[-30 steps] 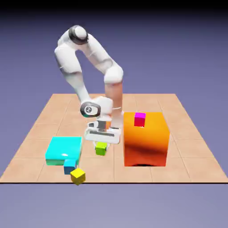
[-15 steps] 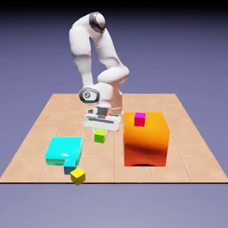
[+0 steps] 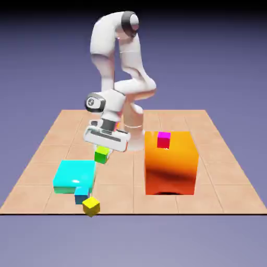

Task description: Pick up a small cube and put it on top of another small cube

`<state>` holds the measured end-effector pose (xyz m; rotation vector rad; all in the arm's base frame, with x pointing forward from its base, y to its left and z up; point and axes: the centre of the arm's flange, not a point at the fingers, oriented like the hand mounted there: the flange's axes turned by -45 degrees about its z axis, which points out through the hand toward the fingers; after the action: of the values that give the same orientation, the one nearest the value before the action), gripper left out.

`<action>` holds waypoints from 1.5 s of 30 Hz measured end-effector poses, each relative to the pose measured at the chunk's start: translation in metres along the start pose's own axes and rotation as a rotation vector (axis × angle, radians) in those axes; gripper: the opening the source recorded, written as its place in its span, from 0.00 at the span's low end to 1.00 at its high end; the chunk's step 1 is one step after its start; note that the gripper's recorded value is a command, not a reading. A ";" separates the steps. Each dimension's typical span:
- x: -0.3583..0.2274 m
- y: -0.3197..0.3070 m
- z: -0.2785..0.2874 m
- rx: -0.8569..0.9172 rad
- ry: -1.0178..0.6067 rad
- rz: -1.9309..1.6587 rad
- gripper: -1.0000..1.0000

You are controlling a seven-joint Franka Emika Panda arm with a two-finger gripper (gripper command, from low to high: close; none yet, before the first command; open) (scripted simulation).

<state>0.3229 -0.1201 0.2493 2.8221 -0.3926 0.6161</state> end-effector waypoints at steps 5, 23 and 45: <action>0.018 0.007 0.004 -0.015 -0.014 -0.001 0.00; 0.067 0.026 0.042 0.046 -0.049 0.043 0.00; 0.079 0.029 0.132 0.125 -0.019 0.113 1.00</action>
<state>0.4327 -0.1998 0.1718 2.9424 -0.5375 0.6582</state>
